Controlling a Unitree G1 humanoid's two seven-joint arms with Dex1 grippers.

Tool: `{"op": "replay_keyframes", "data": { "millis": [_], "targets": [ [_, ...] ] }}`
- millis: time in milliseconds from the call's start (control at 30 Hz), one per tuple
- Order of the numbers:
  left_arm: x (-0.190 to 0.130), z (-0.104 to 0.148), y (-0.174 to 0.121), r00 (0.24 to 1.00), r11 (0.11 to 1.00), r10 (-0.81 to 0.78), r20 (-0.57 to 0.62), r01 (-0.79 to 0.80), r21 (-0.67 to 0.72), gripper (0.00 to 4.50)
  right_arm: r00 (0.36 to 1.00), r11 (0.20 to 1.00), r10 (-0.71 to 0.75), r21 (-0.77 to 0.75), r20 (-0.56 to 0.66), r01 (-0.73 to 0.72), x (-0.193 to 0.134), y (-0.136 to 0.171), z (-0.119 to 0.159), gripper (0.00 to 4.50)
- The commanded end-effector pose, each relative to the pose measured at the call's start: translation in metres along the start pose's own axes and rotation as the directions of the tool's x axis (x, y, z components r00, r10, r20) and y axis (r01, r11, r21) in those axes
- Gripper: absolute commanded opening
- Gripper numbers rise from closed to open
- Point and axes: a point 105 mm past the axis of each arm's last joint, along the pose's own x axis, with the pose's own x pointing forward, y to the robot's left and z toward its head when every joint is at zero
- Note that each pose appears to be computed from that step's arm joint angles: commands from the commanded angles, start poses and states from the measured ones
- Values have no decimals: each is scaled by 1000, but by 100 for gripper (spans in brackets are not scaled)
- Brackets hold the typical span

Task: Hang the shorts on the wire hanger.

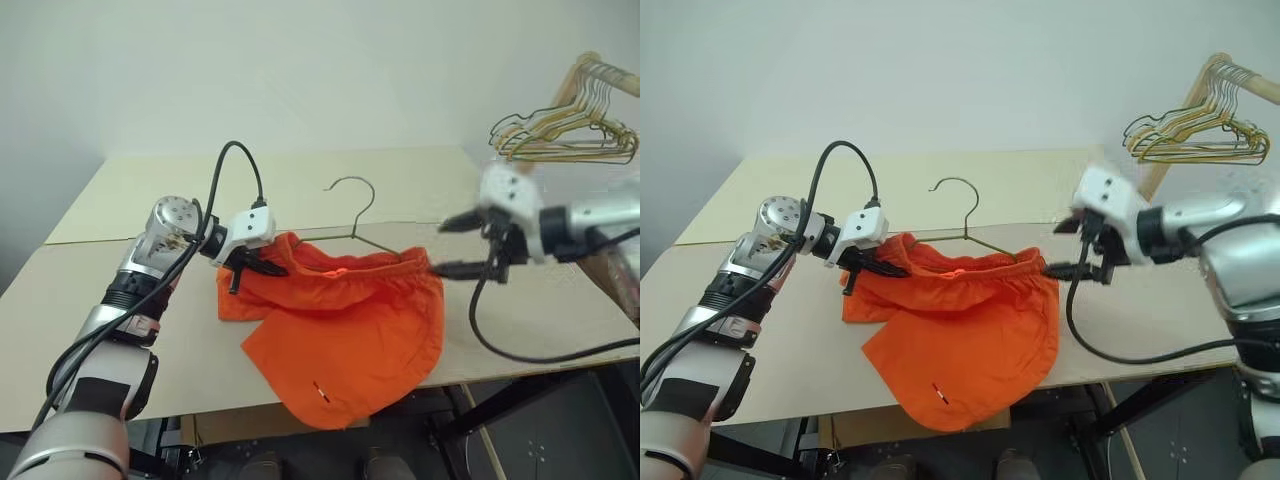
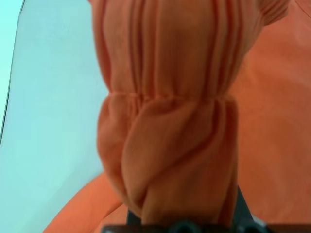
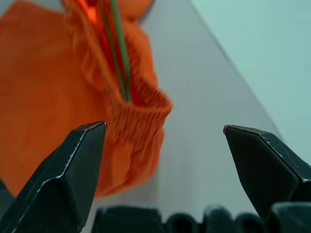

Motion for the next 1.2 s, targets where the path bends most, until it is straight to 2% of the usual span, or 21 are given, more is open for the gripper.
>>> {"op": "replay_keyframes", "data": {
  "millis": [33,267,300,400,433,733,867,1033,1200],
  "targets": [
    [-8,13,5,999,999,25,29,-27,44,0,999,997,-42,-62,-21,41,11,-6,6,444],
    [-9,15,6,999,998,28,30,-29,48,0,997,996,38,-80,-68,-43,39,-1,2,444],
    [-9,15,6,999,998,28,30,-29,49,0,995,993,59,-96,-75,-66,42,2,2,428],
    [-10,15,6,999,998,30,29,-31,50,0,993,989,79,-117,-85,-89,49,4,3,354],
    [-10,15,6,999,998,30,29,-31,50,0,993,989,80,-119,-87,-90,49,4,3,308],
    [-12,11,2,999,998,28,20,-29,58,0,991,986,114,-111,-71,-121,44,3,7,1],
    [-11,14,-1,998,995,17,59,-23,96,0,987,983,149,-102,-54,-154,40,7,8,1],
    [-14,26,-2,990,995,-16,140,2,103,130,984,983,173,-62,-35,-175,34,14,6,0],
    [-22,41,13,967,995,71,244,-86,49,279,984,982,179,66,-8,-178,20,26,-9,0]
  ]
}}
